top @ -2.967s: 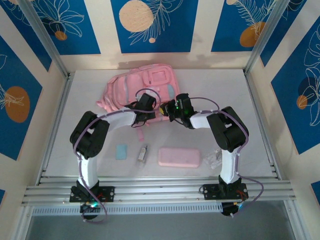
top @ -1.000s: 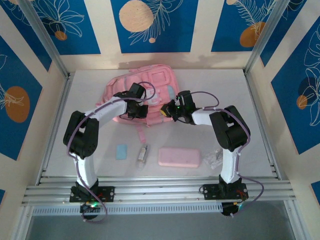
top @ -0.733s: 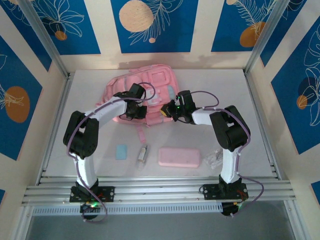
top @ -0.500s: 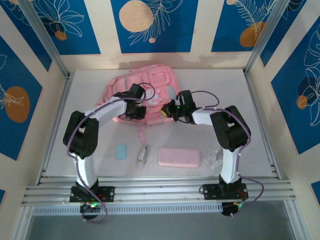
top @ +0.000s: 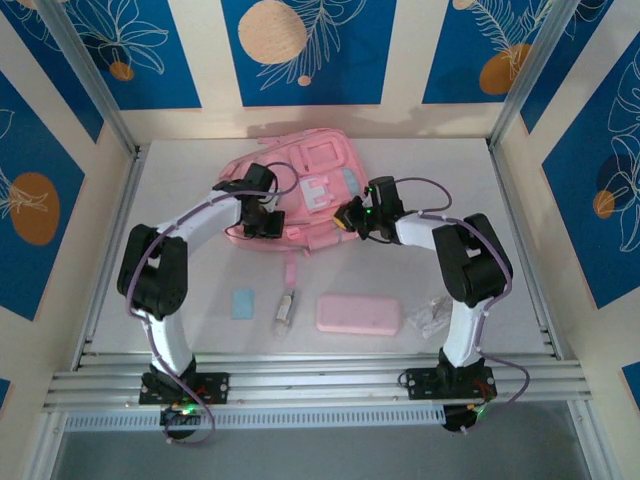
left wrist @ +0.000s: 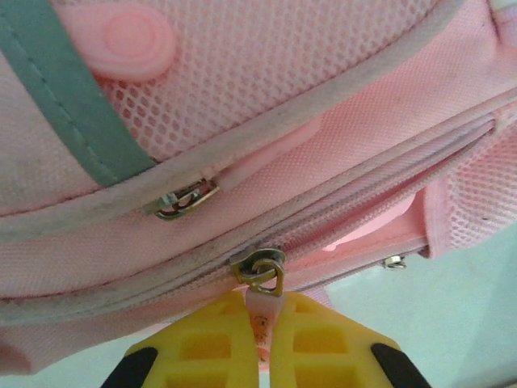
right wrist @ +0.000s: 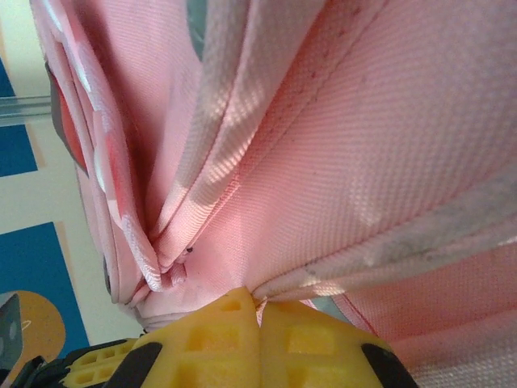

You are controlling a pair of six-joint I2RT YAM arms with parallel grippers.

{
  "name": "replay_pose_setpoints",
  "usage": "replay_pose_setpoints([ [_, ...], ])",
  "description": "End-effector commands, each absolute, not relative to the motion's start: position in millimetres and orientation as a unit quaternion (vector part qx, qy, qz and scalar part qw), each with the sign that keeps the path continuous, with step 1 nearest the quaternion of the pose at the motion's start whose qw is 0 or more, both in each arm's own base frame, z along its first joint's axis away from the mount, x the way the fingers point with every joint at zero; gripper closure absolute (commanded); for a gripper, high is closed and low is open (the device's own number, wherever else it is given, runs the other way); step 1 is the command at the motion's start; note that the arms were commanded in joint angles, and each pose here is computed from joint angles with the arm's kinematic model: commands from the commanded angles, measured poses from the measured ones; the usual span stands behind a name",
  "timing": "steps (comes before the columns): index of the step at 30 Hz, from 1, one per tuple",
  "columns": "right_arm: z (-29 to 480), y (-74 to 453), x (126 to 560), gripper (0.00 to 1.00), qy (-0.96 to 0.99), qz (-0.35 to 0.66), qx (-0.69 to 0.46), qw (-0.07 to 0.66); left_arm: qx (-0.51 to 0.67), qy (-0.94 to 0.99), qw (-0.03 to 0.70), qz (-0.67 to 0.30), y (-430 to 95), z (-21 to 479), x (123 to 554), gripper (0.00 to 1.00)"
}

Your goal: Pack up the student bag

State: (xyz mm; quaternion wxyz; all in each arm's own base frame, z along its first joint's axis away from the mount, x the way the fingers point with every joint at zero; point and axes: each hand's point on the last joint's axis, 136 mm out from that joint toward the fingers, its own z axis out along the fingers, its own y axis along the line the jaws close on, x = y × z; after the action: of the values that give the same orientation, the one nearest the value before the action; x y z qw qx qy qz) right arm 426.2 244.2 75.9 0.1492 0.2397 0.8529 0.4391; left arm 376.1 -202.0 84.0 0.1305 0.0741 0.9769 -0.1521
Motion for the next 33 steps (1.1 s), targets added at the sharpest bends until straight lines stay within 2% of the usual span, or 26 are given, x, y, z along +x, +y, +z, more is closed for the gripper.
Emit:
replay_pose_setpoints([
  [1,65,205,425,1.00,0.869,0.381,0.266,0.172,0.017,0.975,0.107,-0.194,-189,76,377,1.00],
  [5,70,197,429,1.00,0.864,0.385,0.269,0.180,-0.001,0.966,0.103,-0.238,-195,76,378,1.00],
  [11,78,221,433,1.00,0.854,0.430,0.246,0.158,0.018,0.968,0.142,-0.204,-194,64,380,1.00],
  [12,78,225,434,1.00,0.852,0.438,0.244,0.152,0.023,0.969,0.147,-0.197,-195,62,379,0.97],
  [13,78,228,433,1.00,0.850,0.444,0.241,0.148,0.026,0.969,0.149,-0.195,-196,61,379,0.85],
  [15,77,233,432,1.00,0.851,0.446,0.237,0.144,0.029,0.968,0.153,-0.196,-199,62,378,0.70],
  [17,77,235,431,1.00,0.853,0.444,0.233,0.144,0.024,0.967,0.153,-0.200,-200,64,376,0.49],
  [19,77,236,430,1.00,0.855,0.440,0.233,0.145,0.020,0.967,0.154,-0.204,-201,66,375,0.39],
  [23,76,237,430,0.93,0.857,0.436,0.236,0.144,0.017,0.967,0.166,-0.193,-198,67,378,0.38],
  [26,76,237,430,0.92,0.856,0.435,0.237,0.144,0.023,0.970,0.187,-0.154,-188,62,385,0.43],
  [29,75,238,429,0.92,0.857,0.436,0.237,0.143,0.036,0.971,0.213,-0.107,-178,52,394,0.53],
  [33,75,239,428,0.93,0.856,0.437,0.237,0.140,0.038,0.969,0.213,-0.117,-183,41,398,0.71],
])
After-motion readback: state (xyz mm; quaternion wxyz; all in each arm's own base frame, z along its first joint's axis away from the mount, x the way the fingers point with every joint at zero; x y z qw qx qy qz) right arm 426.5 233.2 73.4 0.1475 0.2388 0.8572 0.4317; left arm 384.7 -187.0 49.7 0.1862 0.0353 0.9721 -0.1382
